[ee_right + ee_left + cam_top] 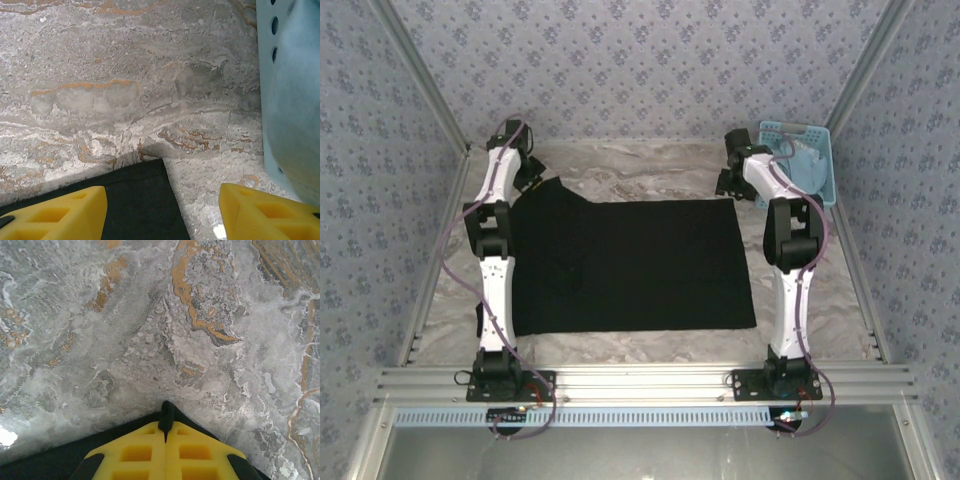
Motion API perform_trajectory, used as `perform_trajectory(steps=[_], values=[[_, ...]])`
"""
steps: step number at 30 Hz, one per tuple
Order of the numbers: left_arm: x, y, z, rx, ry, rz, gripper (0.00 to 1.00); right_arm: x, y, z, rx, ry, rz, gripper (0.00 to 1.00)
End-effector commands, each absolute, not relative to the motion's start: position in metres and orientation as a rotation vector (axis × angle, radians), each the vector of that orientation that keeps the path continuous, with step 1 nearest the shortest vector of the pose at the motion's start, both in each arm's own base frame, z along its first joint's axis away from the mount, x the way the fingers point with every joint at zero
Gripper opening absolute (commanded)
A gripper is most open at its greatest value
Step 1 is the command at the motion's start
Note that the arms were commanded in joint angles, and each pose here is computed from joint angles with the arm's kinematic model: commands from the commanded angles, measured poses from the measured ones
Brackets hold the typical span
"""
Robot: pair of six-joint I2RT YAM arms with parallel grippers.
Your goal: Fold and stack the t-shirts
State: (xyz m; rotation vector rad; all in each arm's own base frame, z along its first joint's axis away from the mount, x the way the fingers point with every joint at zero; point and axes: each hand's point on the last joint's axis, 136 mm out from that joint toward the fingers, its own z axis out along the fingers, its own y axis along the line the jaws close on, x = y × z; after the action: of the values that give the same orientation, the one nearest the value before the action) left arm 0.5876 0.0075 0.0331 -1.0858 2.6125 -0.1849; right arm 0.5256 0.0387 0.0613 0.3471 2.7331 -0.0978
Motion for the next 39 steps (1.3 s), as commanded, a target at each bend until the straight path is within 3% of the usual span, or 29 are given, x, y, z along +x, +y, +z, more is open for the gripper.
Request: perform_trajectory(steps=[1,8,18,26,30,39], values=[[0.581,0.012,0.053,-1.079,2.610,-0.155,0.00,0.530,0.037,0.055,0.327,2.768,-0.098,0.62],[0.586,0.009,0.101,-1.048,2.533,-0.224,0.00,0.540,0.054,0.036,0.334,2.800,0.000,0.48],[0.582,0.000,0.137,-0.979,2.510,-0.267,0.00,0.532,0.045,0.024,0.401,2.836,-0.086,0.43],[0.577,-0.002,0.145,-0.944,2.520,-0.262,0.00,0.537,0.048,0.018,0.410,2.830,-0.040,0.20],[0.569,-0.001,0.139,-0.938,2.557,-0.240,0.00,0.539,0.049,0.033,0.403,2.802,-0.034,0.00],[0.544,0.005,0.152,-0.911,2.554,-0.187,0.00,0.525,0.049,0.091,0.384,2.656,-0.018,0.00]])
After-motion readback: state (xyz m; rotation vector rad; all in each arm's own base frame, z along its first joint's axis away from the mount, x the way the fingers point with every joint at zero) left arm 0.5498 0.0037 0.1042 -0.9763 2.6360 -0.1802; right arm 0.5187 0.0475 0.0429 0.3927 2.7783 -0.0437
